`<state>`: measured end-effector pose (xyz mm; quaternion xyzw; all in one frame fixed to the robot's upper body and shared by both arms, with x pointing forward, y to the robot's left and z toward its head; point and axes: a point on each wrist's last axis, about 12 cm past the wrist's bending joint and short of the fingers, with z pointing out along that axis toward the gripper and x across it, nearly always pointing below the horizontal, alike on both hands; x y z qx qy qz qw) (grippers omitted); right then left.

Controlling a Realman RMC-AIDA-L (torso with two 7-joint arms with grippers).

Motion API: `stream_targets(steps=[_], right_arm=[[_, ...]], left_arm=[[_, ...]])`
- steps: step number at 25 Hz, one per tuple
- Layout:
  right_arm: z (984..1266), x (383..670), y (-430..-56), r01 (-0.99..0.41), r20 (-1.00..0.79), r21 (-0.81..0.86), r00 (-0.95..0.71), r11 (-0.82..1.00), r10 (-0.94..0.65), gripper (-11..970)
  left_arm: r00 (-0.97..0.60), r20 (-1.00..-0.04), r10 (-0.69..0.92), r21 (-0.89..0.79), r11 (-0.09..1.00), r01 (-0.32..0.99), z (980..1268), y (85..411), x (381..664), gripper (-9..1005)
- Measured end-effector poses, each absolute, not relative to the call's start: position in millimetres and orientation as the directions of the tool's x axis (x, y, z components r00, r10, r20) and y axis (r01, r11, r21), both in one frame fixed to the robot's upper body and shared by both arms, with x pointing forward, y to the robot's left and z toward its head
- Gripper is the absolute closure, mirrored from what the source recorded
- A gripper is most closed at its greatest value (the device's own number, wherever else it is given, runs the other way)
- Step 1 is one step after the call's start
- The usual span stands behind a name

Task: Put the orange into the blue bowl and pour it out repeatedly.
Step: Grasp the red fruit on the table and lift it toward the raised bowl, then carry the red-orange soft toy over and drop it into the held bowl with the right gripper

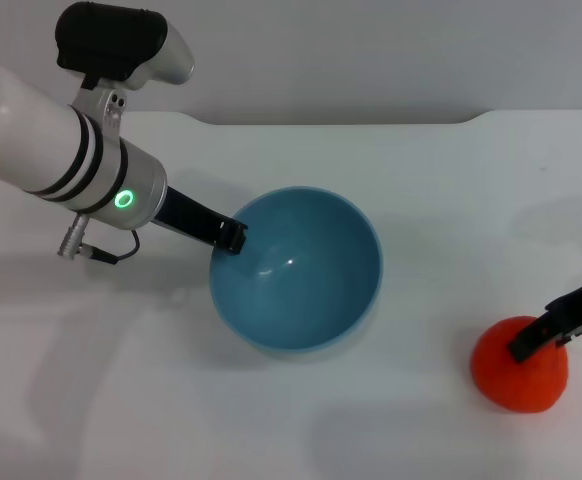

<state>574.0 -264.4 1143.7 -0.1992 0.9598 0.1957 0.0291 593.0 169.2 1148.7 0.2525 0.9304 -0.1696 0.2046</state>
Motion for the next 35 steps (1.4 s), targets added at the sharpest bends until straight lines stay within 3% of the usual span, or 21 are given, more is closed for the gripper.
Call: stream_targets(steps=[13, 18, 21, 28, 35], right_arm=[[1125, 573, -263, -0.414, -0.115, 0.314, -0.910, 0.854, -0.399, 404], [1132, 570, -274, -0.414, -0.162, 0.292, -0.910, 0.862, -0.382, 638], [1136, 569, -278, -0.412, -0.182, 0.280, -0.910, 0.867, -0.373, 701], [1166, 566, -279, -0.466, -0.317, 0.318, -0.873, 0.826, -0.371, 814], [1236, 566, -258, -0.631, -0.539, 0.214, -0.713, 0.746, -0.448, 846]], left_arm=[[-0.774, -0.475, 0.419, -0.201, 0.805, 0.559, 1145, 166, 591, 997], [-0.767, -0.481, 0.424, -0.196, 0.801, 0.566, 1148, 164, 593, 998], [-0.763, -0.484, 0.428, -0.193, 0.798, 0.571, 1150, 162, 594, 998], [-0.752, -0.484, 0.447, -0.182, 0.790, 0.586, 1153, 156, 598, 997], [-0.749, -0.442, 0.493, -0.173, 0.773, 0.611, 1147, 144, 597, 997]])
